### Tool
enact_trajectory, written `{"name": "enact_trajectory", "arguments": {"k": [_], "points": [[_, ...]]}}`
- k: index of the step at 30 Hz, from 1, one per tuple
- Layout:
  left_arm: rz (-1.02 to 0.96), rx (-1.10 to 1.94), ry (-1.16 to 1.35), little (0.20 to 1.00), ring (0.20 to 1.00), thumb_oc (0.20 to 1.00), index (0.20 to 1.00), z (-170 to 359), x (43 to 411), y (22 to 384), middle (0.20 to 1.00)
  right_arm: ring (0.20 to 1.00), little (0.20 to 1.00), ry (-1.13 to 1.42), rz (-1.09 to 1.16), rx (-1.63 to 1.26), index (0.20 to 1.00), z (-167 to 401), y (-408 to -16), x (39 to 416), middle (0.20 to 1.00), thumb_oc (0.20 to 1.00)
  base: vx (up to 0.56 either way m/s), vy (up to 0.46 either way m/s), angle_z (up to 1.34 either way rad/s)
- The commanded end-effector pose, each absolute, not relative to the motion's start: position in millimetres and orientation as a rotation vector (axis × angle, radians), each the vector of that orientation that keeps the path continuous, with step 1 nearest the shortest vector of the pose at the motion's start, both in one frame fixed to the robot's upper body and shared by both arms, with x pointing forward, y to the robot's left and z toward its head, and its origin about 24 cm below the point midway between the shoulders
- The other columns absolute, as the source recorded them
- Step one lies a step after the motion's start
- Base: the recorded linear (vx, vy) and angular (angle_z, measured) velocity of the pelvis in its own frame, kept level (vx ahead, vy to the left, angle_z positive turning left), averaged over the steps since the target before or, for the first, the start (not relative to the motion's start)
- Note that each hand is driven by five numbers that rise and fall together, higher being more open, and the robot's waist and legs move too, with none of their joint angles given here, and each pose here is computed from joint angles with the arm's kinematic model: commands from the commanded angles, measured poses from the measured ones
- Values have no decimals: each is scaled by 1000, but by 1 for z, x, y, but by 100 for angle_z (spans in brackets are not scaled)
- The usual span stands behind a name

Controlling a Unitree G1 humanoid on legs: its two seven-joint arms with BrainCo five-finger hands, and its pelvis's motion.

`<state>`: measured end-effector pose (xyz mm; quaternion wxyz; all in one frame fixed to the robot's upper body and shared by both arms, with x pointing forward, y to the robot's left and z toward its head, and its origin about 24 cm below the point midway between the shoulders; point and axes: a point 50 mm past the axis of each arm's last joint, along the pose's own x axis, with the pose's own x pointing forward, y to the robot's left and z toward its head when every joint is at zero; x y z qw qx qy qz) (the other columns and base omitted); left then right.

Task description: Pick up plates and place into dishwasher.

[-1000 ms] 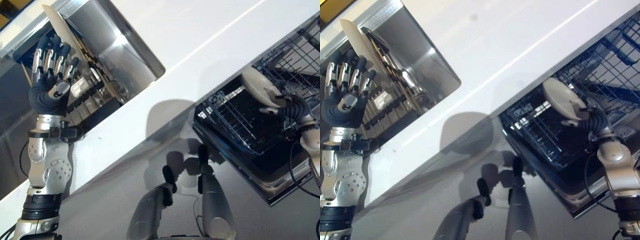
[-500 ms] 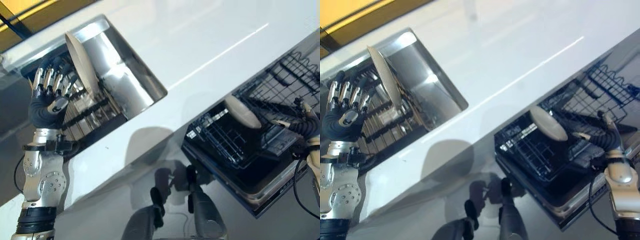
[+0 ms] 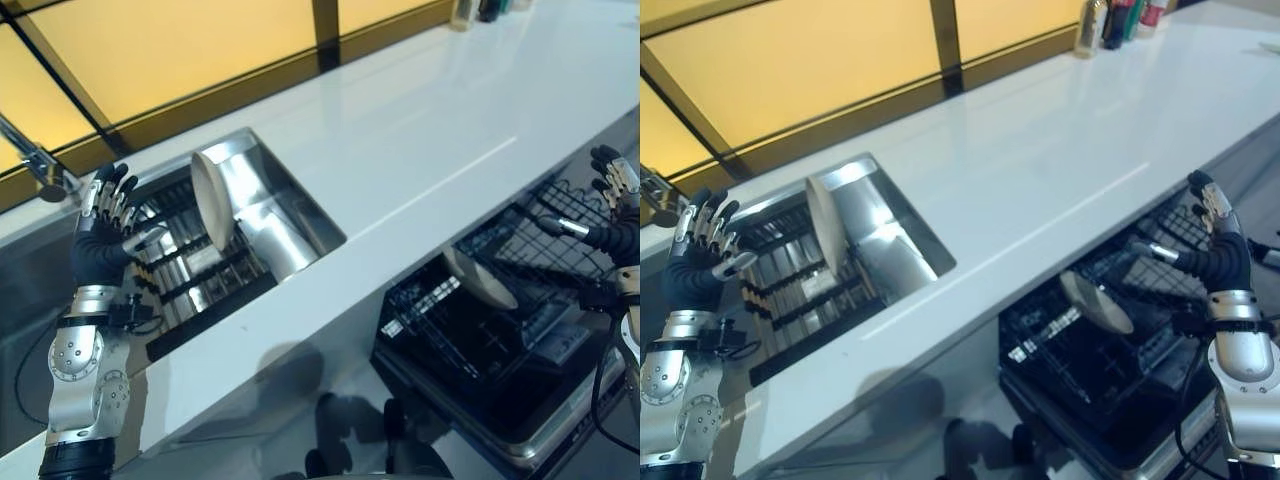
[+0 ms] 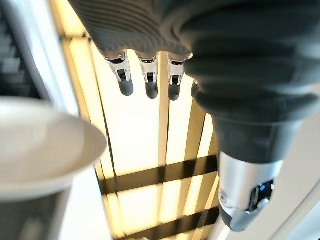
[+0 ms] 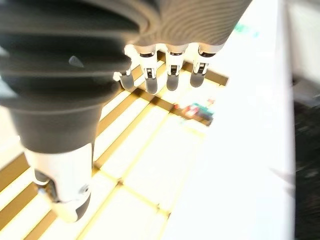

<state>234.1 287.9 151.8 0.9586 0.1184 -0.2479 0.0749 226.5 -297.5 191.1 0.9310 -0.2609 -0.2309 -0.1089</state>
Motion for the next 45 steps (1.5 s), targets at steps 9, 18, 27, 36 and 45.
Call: {"name": "enact_trajectory", "arguments": {"k": [9, 18, 27, 36, 45], "points": [[243, 1519, -516, 1000, 1000, 1000, 1000, 198, 243, 323, 1000, 1000, 1000, -531, -64, -498, 1000, 213, -286, 232, 1000, 1000, 68, 109, 23], [306, 1875, -624, 1000, 1000, 1000, 1000, 202, 256, 329, 1000, 1000, 1000, -460, 30, -539, 1000, 210, -286, 244, 1000, 1000, 30, 154, 2], [377, 2009, -732, 1000, 1000, 1000, 1000, 210, 280, 319, 1000, 1000, 1000, -461, 80, -574, 1000, 227, -275, 260, 1000, 1000, 12, 110, -10], [713, 1960, -634, 1000, 1000, 1000, 1000, 226, 284, 342, 1000, 1000, 1000, -448, 68, -586, 1000, 226, -275, 264, 1000, 1000, 26, 35, -25], [730, 2037, -498, 1000, 1000, 1000, 1000, 203, 281, 357, 1000, 1000, 1000, -414, 77, -603, 1000, 231, -282, 262, 1000, 1000, 74, 29, 1]]}}
